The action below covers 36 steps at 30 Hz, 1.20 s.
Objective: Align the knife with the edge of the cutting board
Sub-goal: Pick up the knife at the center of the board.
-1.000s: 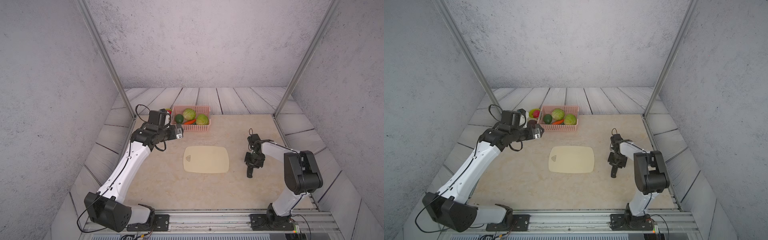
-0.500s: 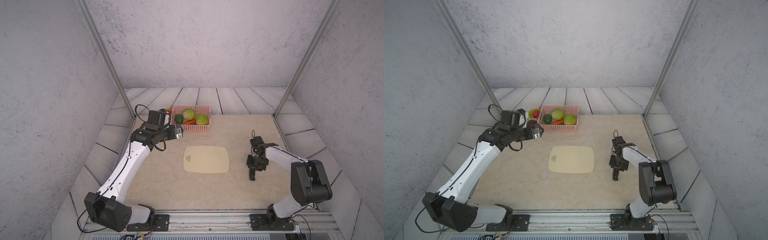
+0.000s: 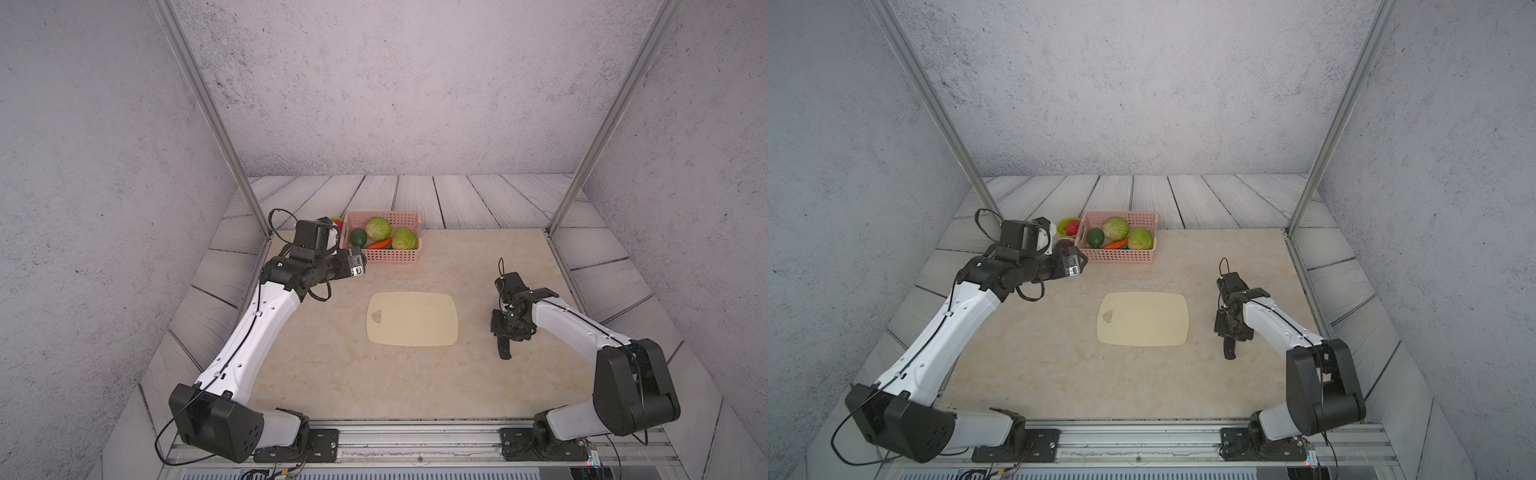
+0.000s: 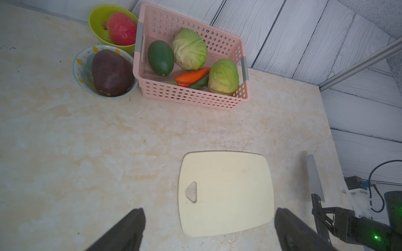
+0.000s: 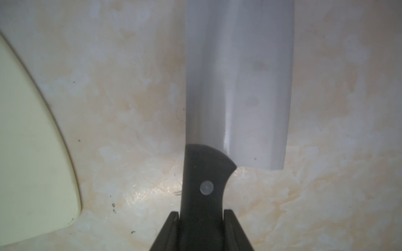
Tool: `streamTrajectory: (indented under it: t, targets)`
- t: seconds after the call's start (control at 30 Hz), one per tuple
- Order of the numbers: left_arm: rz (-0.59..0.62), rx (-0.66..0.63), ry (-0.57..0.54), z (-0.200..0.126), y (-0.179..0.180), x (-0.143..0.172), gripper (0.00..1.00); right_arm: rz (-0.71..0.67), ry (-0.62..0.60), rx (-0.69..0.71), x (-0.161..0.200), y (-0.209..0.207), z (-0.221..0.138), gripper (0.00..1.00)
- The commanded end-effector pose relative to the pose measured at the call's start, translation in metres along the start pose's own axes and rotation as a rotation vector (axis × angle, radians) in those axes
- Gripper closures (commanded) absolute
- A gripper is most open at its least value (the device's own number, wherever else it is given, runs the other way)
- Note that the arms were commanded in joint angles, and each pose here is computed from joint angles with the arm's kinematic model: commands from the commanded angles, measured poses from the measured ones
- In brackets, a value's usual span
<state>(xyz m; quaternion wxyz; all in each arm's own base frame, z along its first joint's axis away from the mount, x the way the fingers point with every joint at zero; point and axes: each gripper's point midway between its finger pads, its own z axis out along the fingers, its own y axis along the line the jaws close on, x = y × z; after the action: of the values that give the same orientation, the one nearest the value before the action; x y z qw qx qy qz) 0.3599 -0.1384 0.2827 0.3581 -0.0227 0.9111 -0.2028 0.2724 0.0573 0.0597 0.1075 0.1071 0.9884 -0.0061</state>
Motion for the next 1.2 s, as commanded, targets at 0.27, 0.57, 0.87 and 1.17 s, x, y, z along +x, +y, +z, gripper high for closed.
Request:
streamTrajectory:
  t: [0.27, 0.57, 0.87, 1.17]
  targets:
    - [-0.026, -0.001, 0.013, 0.007, 0.006, 0.002, 0.02, -0.047, 0.080, -0.031, 0.015, 0.029, 0.030, 1.00]
    - [-0.026, -0.002, 0.015, 0.008, 0.007, 0.002, 0.02, -0.051, 0.148, -0.024, 0.027, 0.032, 0.048, 0.87]
    - [-0.027, -0.001, 0.018, 0.008, 0.007, 0.002, 0.02, -0.060, 0.186, -0.015, 0.036, 0.031, 0.047, 0.60]
    - [-0.027, 0.000, 0.017, 0.008, 0.007, 0.002, 0.02, -0.058, 0.243, -0.020, 0.054, 0.028, 0.043, 0.35]
